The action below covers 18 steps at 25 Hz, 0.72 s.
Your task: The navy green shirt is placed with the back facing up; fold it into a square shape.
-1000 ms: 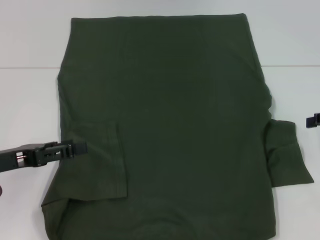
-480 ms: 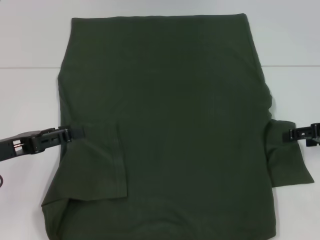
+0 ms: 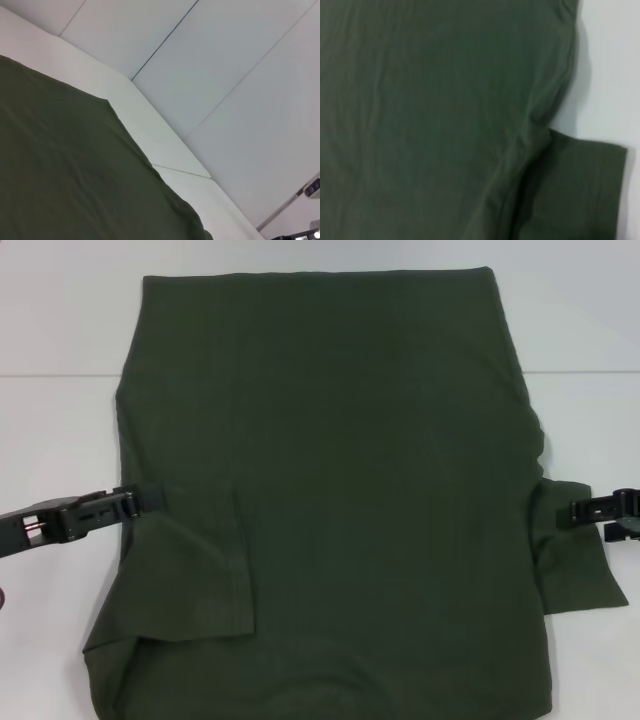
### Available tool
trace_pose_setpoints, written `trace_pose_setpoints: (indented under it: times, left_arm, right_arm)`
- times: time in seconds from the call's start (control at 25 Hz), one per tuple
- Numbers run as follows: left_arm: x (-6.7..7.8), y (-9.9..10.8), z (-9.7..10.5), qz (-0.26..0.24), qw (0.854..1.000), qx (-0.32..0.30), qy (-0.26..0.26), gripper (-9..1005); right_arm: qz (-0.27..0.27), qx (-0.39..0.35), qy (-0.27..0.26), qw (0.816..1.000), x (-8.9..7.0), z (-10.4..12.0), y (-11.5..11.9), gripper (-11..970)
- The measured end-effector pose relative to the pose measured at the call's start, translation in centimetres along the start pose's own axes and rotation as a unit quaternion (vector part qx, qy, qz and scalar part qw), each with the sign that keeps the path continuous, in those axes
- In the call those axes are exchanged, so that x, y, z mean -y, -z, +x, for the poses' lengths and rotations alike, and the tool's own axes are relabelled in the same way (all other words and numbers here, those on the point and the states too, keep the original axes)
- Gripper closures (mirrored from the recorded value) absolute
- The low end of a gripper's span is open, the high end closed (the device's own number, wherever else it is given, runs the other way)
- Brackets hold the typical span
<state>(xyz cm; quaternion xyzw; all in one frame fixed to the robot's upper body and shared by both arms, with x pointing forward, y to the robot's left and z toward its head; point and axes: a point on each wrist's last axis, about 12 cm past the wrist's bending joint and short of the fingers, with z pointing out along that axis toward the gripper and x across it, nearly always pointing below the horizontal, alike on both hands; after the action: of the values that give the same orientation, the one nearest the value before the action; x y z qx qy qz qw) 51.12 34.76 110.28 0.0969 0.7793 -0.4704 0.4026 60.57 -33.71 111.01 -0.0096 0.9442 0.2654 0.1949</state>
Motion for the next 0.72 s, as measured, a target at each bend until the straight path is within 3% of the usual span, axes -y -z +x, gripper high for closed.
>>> trace_pose_setpoints:
  times: [0.72]
  left_arm:
    - [-0.1,0.6,0.8,-0.007,1.000,0.009,0.006,157]
  right_arm:
    - [0.020,-0.016,0.048,0.999,-1.1,-0.2,-1.5,44]
